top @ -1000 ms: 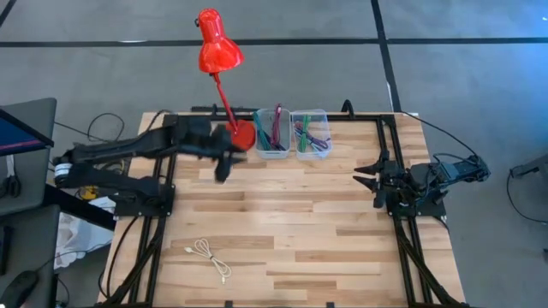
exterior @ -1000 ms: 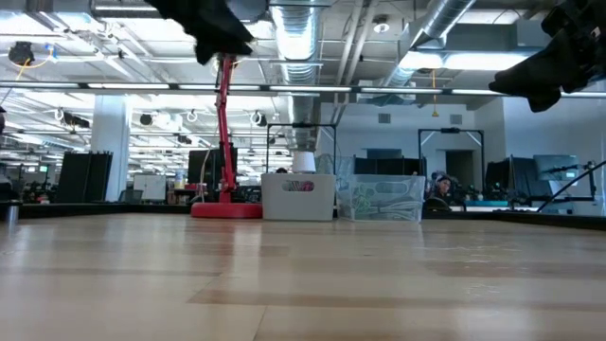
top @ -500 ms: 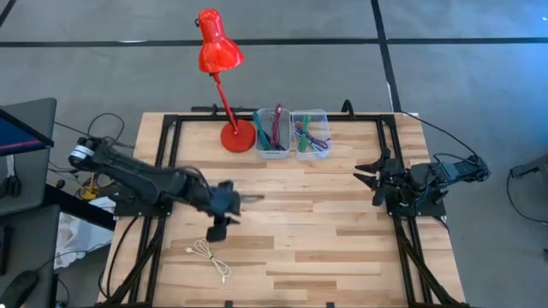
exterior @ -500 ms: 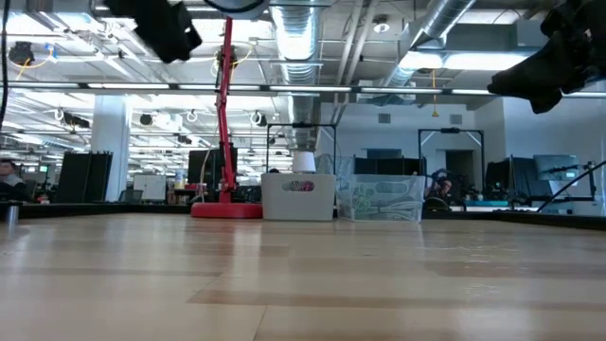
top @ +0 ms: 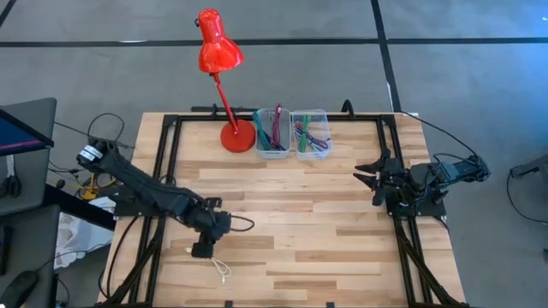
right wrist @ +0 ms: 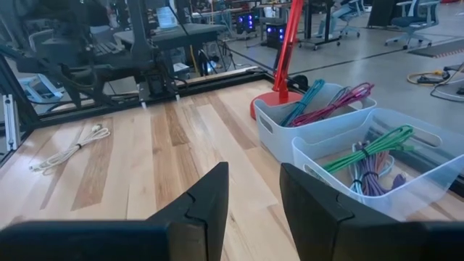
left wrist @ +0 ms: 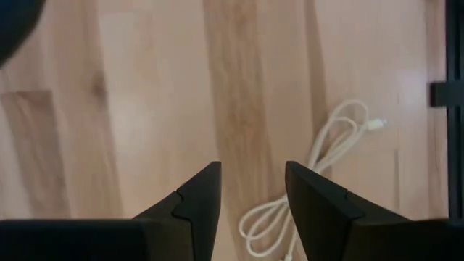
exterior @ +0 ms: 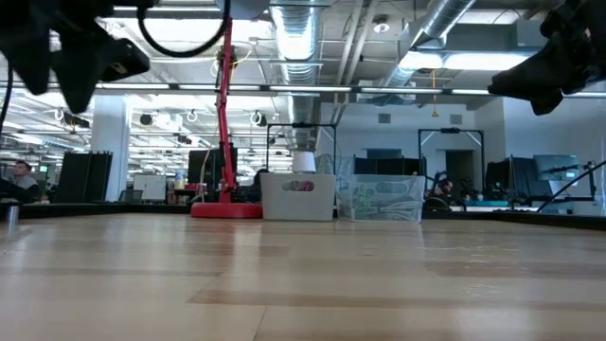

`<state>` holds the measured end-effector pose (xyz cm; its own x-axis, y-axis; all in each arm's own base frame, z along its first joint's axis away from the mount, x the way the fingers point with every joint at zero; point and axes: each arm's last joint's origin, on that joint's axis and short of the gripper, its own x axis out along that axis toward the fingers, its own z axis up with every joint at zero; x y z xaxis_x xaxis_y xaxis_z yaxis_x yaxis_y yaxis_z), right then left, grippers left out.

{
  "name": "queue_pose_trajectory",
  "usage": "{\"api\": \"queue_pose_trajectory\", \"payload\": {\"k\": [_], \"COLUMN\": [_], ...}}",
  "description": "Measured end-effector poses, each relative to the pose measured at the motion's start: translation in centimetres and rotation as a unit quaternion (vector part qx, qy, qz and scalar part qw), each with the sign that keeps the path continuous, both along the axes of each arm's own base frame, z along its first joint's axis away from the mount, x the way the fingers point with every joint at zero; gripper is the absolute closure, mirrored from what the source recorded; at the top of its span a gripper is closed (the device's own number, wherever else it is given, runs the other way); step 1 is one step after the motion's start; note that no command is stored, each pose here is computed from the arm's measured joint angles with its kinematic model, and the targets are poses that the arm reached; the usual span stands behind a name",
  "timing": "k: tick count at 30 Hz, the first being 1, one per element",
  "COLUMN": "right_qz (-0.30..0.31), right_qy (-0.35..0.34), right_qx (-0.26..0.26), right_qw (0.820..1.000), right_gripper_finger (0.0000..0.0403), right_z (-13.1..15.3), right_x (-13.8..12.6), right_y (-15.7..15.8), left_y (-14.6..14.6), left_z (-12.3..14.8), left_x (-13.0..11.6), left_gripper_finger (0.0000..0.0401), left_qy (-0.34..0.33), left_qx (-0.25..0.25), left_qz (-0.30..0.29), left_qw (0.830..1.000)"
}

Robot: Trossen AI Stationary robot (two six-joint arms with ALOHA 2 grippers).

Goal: Pick & Place USB Port
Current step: Put the white charger cable into the transparent bin

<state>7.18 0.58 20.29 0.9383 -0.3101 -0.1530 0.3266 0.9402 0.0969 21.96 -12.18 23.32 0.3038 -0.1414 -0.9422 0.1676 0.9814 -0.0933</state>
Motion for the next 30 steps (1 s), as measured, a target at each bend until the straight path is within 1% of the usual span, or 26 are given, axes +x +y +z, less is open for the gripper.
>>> {"api": "queue_pose_trajectory", "payload": {"k": [4,11,14,17,30], "right_qz": [0.000,0.000,0.000,0.000,0.000], "right_qy": [0.005,0.005,0.005,0.006,0.006], "right_qx": [-0.002,-0.002,-0.002,-0.002,-0.002], "right_qw": [1.000,1.000,1.000,1.000,1.000], "right_gripper_finger": [0.0285,0.0285,0.0285,0.0285,0.0285], "right_z": [-0.1,-0.1,-0.1,-0.1,-0.1], "right_x": [0.0,0.0,0.0,0.0,0.0], "right_y": [0.0,0.0,0.0,0.0,0.0], "left_y": [-1.4,-3.6,-4.1,-4.5,-6.7], "left_z": [-0.6,-3.2,-3.9,-4.5,-6.9], "left_x": [-0.4,-0.6,-0.6,-0.6,-0.7], "left_gripper_finger": [0.0236,0.0233,0.0232,0.0234,0.0233], "left_qy": [0.011,0.057,0.069,0.080,0.101], "left_qx": [0.008,0.044,0.052,0.056,0.046], "left_qz": [-0.025,-0.079,-0.085,-0.077,-0.099], "left_qw": [1.000,0.994,0.993,0.992,0.989]}}
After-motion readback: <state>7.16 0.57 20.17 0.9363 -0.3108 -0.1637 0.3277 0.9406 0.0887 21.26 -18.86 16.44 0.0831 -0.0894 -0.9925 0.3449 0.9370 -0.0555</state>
